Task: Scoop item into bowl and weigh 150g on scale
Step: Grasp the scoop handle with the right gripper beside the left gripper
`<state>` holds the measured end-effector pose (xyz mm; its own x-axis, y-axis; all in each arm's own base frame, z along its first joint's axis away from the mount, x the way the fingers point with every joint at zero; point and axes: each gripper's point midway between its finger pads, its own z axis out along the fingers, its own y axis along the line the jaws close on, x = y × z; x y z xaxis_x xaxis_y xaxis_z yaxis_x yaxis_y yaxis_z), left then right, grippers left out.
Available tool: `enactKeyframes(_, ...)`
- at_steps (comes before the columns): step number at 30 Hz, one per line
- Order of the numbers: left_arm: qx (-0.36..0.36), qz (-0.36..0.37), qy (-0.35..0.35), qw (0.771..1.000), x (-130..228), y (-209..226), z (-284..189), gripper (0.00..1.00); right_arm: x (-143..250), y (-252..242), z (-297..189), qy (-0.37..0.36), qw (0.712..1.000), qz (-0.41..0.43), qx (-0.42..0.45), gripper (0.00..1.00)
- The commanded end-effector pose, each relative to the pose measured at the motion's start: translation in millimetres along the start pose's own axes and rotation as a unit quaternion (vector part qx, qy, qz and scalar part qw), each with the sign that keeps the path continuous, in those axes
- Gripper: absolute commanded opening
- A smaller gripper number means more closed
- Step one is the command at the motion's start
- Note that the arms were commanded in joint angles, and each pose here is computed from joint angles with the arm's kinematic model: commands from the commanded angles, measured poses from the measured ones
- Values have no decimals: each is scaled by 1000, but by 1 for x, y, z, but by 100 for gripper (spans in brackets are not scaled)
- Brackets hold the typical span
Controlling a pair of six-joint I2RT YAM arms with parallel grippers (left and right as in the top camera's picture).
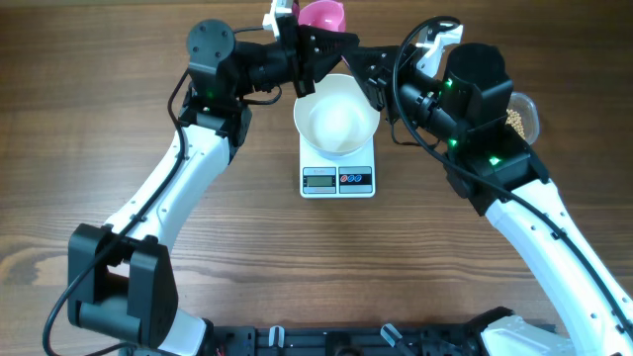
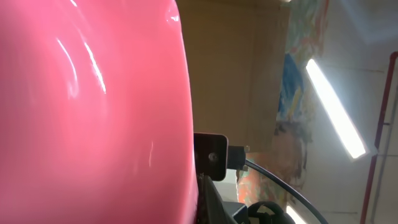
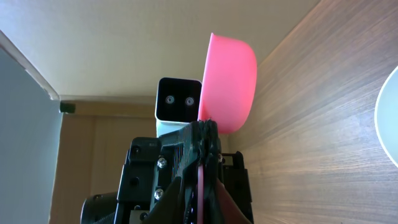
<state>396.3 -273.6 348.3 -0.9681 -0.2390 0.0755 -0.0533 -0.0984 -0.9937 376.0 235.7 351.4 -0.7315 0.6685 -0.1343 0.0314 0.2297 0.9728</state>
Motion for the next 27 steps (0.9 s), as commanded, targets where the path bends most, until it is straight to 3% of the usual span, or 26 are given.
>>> enactKeyframes(1,4,16,18,1000,10,-9,0,4,1,2,2,8,1000,-11,-2,12)
enactKeyframes(27,4,16,18,1000,10,-9,0,4,4,2,2,16,1000,-9,-4,10)
